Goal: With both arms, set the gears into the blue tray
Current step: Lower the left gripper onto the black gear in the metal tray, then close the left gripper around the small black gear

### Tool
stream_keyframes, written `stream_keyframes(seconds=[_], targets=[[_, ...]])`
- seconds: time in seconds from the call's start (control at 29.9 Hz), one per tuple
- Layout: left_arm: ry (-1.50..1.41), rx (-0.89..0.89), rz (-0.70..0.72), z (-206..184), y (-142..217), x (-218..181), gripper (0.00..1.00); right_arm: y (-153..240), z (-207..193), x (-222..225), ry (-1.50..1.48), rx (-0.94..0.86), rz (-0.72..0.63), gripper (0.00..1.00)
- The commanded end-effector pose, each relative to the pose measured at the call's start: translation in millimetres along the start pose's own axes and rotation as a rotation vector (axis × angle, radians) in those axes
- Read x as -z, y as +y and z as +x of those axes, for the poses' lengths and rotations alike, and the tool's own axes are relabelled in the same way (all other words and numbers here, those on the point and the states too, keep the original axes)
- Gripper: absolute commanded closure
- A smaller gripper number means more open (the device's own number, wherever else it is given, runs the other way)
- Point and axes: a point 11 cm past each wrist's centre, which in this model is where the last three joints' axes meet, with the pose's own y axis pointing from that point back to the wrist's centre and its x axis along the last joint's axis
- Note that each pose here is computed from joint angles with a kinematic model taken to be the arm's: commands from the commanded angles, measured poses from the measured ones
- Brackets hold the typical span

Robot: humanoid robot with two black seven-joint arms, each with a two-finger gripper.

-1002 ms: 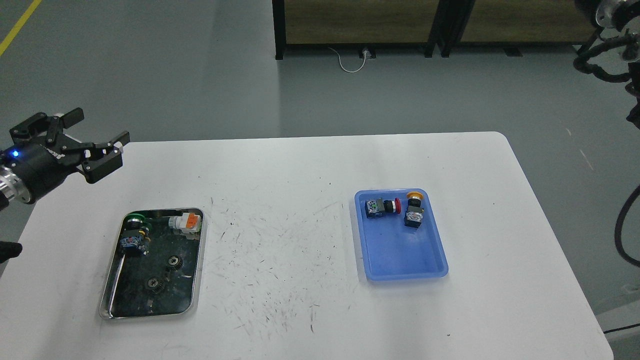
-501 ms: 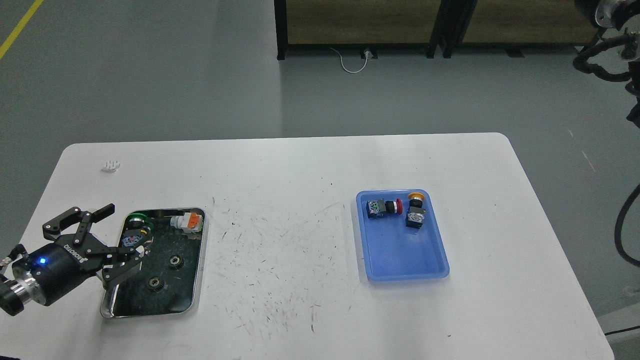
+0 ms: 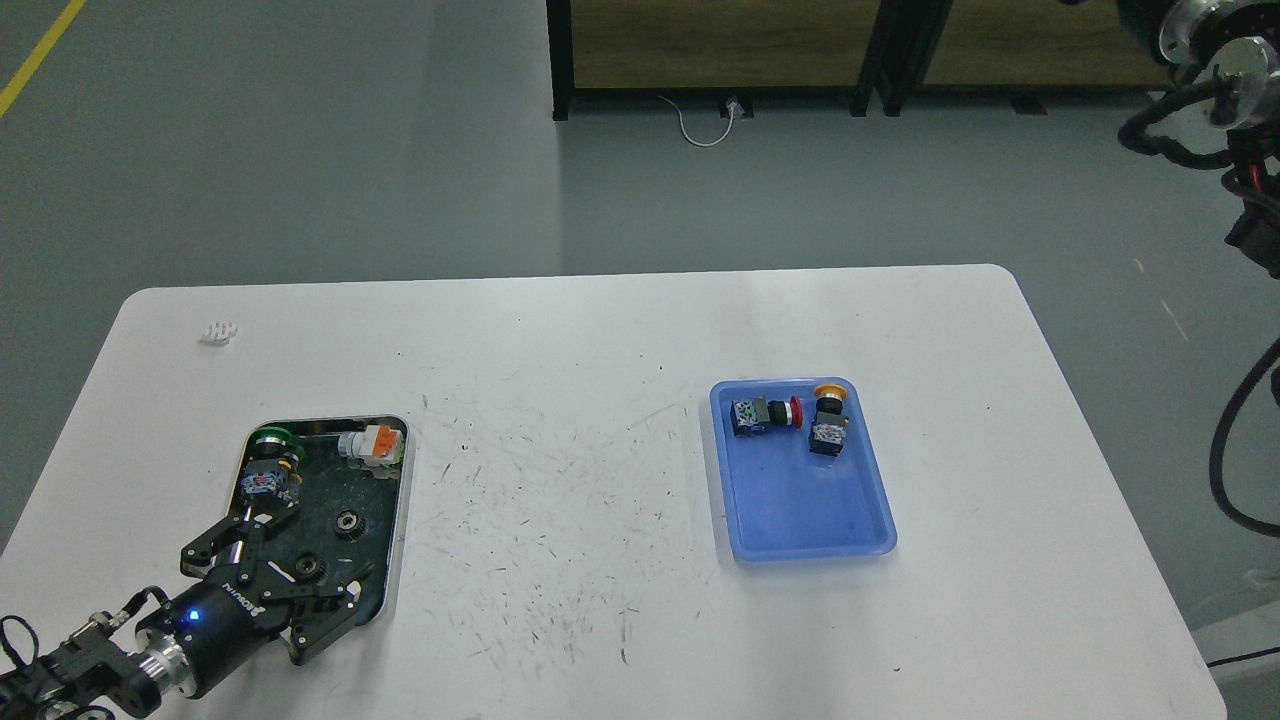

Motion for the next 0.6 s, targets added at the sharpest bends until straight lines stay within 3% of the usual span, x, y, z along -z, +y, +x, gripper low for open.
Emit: stream_keyframes(seconds=[0.0,0.57], targets=[[0.0,-0.01,0.045,-0.7,-0.6,17.4,0.02,-0.2,0.1,0.5,0.001,-0.005,0.0,0.01],[0.144,0.007,0.106,5.5,-3.6,24.2,0.02,-2.1,-7.5,0.6,0.002,-0.002,0.0,0.01]])
